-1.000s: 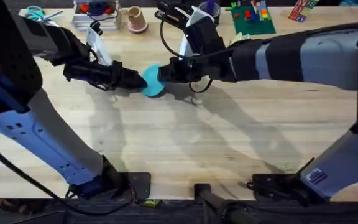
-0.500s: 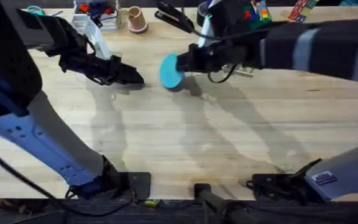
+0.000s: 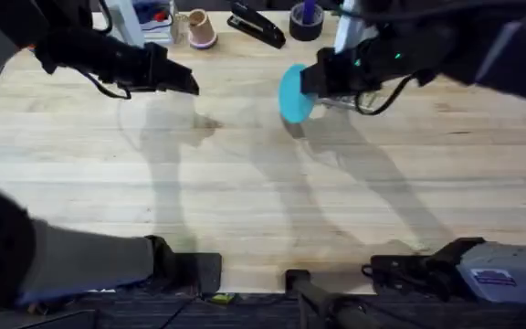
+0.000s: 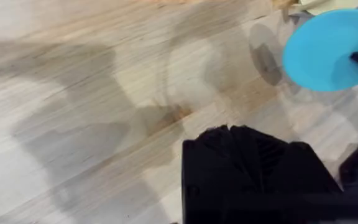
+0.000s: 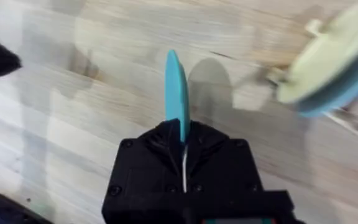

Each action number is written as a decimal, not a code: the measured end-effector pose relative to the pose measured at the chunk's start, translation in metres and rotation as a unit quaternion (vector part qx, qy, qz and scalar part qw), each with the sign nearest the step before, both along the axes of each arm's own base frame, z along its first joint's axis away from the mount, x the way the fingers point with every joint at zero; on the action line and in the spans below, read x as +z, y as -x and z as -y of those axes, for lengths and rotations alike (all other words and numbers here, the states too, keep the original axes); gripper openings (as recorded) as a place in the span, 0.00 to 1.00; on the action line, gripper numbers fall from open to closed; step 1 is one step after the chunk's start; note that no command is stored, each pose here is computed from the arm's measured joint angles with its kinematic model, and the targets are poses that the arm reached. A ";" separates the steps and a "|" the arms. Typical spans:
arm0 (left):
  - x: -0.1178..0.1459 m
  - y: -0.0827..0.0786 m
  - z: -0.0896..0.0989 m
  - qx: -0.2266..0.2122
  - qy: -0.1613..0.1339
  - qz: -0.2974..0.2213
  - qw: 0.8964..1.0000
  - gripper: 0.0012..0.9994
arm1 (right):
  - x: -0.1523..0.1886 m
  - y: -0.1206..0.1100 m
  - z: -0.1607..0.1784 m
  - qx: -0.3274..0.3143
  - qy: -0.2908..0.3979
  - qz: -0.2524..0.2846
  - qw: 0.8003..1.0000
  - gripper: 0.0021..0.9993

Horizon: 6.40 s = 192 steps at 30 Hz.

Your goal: Pick up the plates from the table one by one and place each into a slot on the dish rack.

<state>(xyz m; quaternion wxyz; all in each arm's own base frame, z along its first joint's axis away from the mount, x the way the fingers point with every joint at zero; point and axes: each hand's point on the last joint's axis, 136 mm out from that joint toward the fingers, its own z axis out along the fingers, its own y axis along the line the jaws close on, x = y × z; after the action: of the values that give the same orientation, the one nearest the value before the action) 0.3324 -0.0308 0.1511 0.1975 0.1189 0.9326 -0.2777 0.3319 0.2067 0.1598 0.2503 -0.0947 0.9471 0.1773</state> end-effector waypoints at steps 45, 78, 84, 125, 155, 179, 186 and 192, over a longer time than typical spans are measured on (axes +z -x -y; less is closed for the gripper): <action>0.084 0.012 0.063 -0.041 -0.173 0.133 0.975 1.00 | 0.135 0.023 0.127 -0.283 0.188 0.025 0.940 0.03; 0.084 0.012 0.063 -0.041 -0.173 0.133 0.975 1.00 | 0.079 -0.025 0.133 -0.364 0.204 -0.023 0.908 0.03; 0.084 0.012 0.063 -0.041 -0.173 0.133 0.975 1.00 | 0.066 -0.033 0.141 -0.371 0.213 -0.040 0.903 0.03; 0.084 0.012 0.063 -0.041 -0.173 0.133 0.975 1.00 | -0.011 -0.070 0.130 -0.314 0.210 -0.123 0.918 0.03; 0.084 0.012 0.063 -0.041 -0.173 0.133 0.975 1.00 | -0.010 -0.071 0.130 -0.313 0.209 -0.122 0.918 0.15; 0.084 0.012 0.063 -0.041 -0.173 0.133 0.975 1.00 | 0.069 -0.062 0.133 -0.316 0.196 -0.103 0.923 0.54; 0.084 0.012 0.063 -0.041 -0.173 0.133 0.975 1.00 | 0.072 -0.043 0.139 -0.308 0.219 -0.132 0.916 0.86; 0.084 0.012 0.063 -0.041 -0.173 0.133 0.975 1.00 | 0.089 -0.029 0.141 -0.306 0.214 -0.125 0.919 0.87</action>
<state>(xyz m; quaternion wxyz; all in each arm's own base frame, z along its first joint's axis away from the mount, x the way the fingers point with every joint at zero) 0.3202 -0.0940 0.2350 0.2848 0.2253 0.9262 -0.1014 0.3606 0.0656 0.2485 0.1456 0.1714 0.9687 -0.1047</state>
